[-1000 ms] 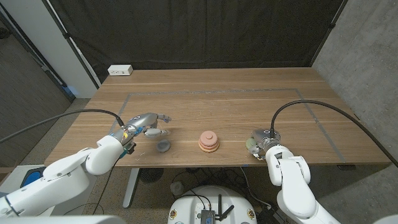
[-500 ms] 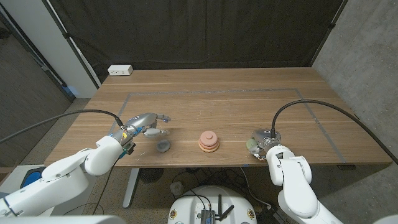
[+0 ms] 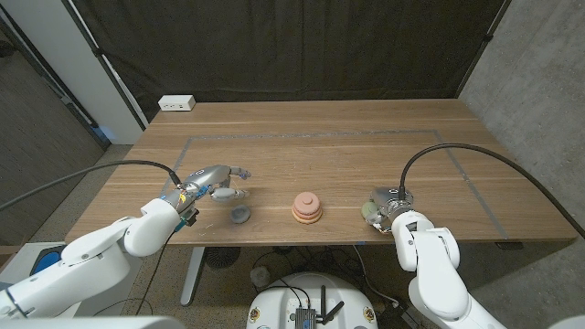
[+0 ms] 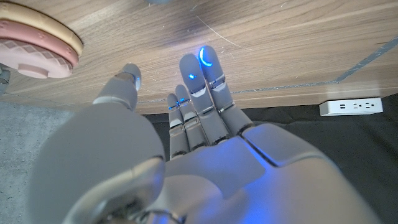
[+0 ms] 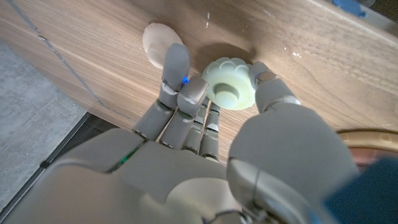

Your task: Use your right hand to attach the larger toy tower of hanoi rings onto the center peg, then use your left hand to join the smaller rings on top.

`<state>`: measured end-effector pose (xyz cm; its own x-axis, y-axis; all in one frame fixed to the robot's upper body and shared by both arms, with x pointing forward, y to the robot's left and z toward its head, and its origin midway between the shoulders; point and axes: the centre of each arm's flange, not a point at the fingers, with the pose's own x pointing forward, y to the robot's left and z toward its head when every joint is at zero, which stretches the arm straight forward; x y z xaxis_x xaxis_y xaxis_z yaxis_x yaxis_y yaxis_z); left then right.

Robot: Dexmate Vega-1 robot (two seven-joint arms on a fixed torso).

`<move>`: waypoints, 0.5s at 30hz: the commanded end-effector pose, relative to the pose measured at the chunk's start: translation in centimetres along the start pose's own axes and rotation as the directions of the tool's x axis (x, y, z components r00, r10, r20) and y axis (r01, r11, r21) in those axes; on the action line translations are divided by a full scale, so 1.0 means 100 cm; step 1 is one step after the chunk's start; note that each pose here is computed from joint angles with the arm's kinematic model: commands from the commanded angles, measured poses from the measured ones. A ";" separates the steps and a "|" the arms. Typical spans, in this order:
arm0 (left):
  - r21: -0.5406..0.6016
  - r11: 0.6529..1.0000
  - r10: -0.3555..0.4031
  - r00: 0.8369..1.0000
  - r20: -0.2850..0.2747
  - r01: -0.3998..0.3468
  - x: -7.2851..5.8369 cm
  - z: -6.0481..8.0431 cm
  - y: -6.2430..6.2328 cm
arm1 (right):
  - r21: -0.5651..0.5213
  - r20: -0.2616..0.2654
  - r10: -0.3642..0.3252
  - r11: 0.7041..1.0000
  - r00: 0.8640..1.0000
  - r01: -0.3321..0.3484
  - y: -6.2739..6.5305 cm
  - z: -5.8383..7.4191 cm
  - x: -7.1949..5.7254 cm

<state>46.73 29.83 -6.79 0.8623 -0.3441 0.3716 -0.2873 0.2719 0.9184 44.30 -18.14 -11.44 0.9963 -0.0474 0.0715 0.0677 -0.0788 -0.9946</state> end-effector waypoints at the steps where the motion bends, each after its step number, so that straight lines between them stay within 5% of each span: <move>1: -0.001 1.000 0.003 1.000 0.005 -0.003 0.001 -0.001 0.001 | 0.002 0.000 -0.016 1.000 1.000 0.016 -0.012 0.001 -0.004; 15: -0.006 1.000 0.010 1.000 -0.001 -0.010 -0.001 -0.004 0.002 | -0.004 0.024 -0.037 0.999 0.999 0.037 -0.030 0.006 -0.015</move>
<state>46.84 29.95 -6.77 0.8600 -0.3461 0.3750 -0.2890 0.2754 0.9169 43.40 -17.63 -9.70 0.9947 -0.0378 0.0958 0.0924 -0.0825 -0.9923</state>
